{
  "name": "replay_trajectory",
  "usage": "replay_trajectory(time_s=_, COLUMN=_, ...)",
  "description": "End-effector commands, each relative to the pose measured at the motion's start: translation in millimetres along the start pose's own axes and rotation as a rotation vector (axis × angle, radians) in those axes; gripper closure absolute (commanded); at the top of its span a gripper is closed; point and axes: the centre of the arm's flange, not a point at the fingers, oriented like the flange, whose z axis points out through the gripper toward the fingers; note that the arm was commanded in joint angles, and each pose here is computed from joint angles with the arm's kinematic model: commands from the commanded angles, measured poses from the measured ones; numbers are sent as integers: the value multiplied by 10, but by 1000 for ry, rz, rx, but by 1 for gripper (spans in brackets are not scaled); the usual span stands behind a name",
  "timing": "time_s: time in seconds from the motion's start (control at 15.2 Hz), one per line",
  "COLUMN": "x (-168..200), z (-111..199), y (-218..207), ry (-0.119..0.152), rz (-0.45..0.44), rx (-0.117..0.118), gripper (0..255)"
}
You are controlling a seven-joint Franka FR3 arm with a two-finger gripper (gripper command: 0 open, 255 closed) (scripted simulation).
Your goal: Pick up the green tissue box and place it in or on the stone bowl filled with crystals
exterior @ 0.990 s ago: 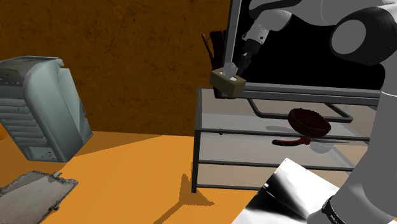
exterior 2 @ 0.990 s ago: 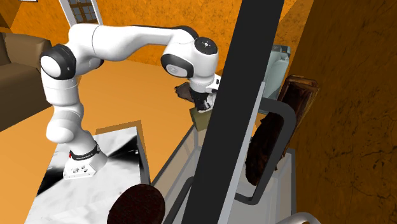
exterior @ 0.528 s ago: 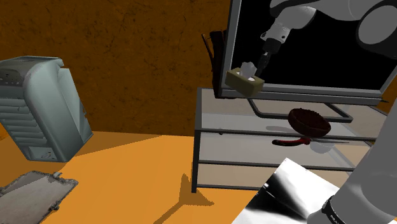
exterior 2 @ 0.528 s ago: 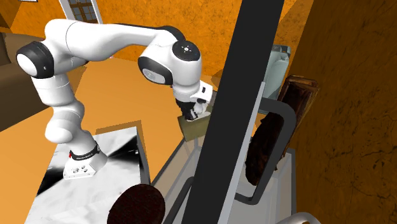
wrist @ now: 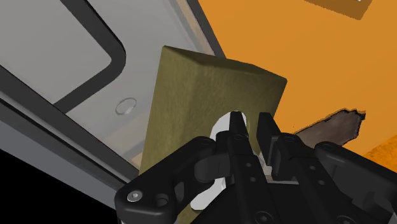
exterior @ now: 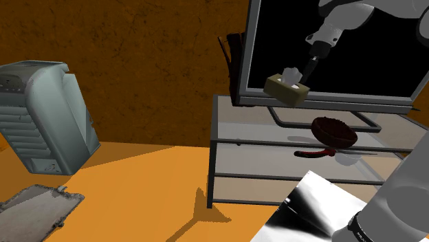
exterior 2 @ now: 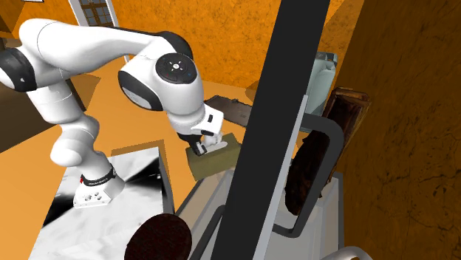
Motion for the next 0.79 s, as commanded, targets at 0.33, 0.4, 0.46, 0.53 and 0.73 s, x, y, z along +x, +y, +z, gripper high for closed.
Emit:
replay_trajectory(time_s=0.33, x=-828, z=-344, y=237, ry=0, rz=-1, rx=0, gripper=255)
replay_trajectory(time_s=0.4, x=-947, z=-392, y=270, ry=0, rz=-1, rx=0, gripper=255)
replay_trajectory(time_s=0.46, x=-1065, z=-440, y=302, ry=0, rz=-1, rx=0, gripper=255)
replay_trajectory(time_s=0.53, x=-1184, z=-488, y=335, ry=0, rz=-1, rx=0, gripper=255)
replay_trajectory(time_s=0.73, x=-1539, z=-632, y=432, ry=0, rz=-1, rx=0, gripper=255)
